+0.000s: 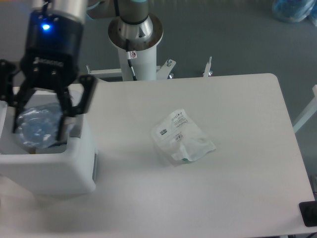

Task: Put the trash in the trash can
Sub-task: 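Lower the bottle into the bin and open the gripper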

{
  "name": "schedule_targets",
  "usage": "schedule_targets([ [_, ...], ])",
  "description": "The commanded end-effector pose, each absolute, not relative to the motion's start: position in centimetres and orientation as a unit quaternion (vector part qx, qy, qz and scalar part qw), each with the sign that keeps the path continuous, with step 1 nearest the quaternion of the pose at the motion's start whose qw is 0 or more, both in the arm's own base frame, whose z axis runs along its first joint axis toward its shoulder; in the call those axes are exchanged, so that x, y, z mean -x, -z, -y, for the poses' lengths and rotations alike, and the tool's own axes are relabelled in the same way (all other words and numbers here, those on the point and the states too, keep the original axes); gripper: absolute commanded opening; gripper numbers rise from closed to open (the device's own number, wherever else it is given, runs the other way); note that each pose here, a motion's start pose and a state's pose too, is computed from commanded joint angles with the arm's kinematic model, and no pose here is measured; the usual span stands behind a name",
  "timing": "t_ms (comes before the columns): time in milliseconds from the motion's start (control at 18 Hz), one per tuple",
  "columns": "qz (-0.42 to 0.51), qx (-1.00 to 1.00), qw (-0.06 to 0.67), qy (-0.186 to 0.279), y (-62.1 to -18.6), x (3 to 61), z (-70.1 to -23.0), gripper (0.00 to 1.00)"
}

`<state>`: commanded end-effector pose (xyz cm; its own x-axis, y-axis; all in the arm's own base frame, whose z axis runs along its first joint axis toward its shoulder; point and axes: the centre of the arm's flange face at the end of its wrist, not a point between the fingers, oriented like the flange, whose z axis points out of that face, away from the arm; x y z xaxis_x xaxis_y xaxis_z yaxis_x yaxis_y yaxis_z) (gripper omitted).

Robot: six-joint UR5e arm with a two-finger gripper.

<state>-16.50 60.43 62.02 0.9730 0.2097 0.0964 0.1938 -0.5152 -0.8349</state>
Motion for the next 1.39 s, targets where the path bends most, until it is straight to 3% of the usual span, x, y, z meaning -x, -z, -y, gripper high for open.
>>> schedule_targets([
  [944, 0.092, 0.900, 0.425, 0.029, -55.2, 11.7, -61.5, 0.70],
  [1222, 0.097, 0.897, 0.430, 0.029, -56.1, 11.3, -60.5, 0.99],
  [1389, 0.098, 0.892, 0.440, 0.023, -57.6, 11.5, -59.6, 1.00],
])
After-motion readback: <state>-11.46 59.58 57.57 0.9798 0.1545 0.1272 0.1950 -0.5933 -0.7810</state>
